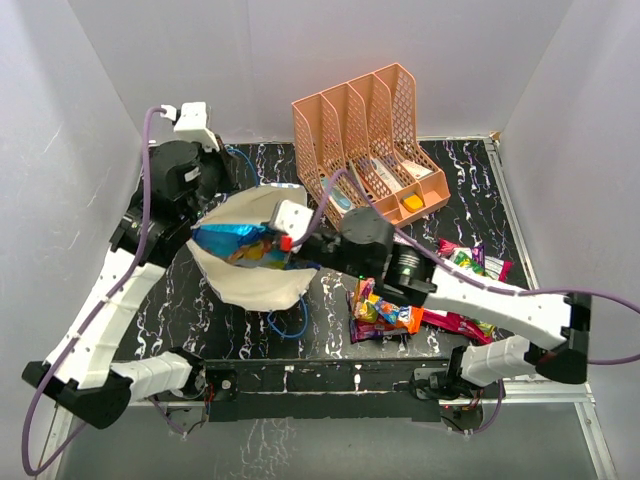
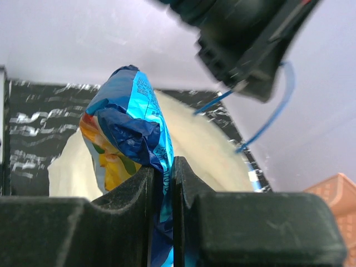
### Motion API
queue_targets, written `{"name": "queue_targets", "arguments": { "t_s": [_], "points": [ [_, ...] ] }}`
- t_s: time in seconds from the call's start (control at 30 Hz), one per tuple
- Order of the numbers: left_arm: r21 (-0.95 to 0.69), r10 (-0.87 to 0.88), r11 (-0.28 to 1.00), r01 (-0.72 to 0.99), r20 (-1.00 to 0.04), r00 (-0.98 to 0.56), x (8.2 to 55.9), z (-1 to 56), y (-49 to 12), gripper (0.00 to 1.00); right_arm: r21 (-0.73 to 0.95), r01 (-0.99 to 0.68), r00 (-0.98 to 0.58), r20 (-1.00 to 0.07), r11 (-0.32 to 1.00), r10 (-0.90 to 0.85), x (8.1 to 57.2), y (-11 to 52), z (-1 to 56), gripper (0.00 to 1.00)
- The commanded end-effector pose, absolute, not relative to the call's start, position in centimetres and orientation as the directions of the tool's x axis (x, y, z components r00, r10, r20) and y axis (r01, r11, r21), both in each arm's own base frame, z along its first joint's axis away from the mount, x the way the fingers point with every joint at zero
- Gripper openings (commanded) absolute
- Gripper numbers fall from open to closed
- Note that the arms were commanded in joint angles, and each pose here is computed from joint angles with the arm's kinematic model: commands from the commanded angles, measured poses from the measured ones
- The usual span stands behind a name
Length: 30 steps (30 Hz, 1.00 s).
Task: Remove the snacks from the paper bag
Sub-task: Take out the snack from the paper bag, then adjust the paper bag at the center of the board.
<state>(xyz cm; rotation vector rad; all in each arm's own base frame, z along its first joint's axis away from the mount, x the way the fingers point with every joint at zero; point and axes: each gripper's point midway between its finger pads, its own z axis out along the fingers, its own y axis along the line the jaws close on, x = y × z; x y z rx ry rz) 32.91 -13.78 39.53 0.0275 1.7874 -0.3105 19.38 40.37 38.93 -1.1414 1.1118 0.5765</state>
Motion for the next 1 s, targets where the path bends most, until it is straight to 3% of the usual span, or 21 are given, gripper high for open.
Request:
{"name": "queue_targets", "arguments": {
  "t_s": [0.0, 0.23, 0.43, 0.7, 0.97],
  "points": [
    [-0.129, -0.109, 0.99, 0.063, -0.961, -0.255, 33.2, 39.5, -11.5, 0.0, -0.271, -0.695, 0.506, -0.842, 0.666, 0.186, 19.1, 32.0, 56.4, 0.08],
    [0.001, -0.028, 0.996, -0.085, -0.939, -0.343, 35.0, 38.5, -8.1, 0.0, -0.226, -0.395, 0.509, -0.861, 0.891, 0.008, 22.7, 24.4, 56.7, 0.08],
    [0.095, -0.015, 0.957, -0.276, -0.929, -0.37, 37.0, 37.2, -2.9, 0.0, -0.257, -0.217, 0.483, -0.866, 0.942, -0.125, 23.7, 20.5, 55.6, 0.08],
    [0.039, -0.148, 0.917, -0.398, -0.891, -0.429, 41.5, 34.9, 0.7, 0.0, -0.365, -0.222, 0.412, -0.876, 0.904, -0.252, 24.9, 22.1, 50.0, 0.08],
    [0.07, -0.127, 0.899, -0.432, -0.903, -0.411, 44.3, 34.7, 2.3, 0.0, -0.466, -0.334, 0.346, -0.869, 0.82, -0.353, 26.0, 26.2, 41.5, 0.08]
  ]
}}
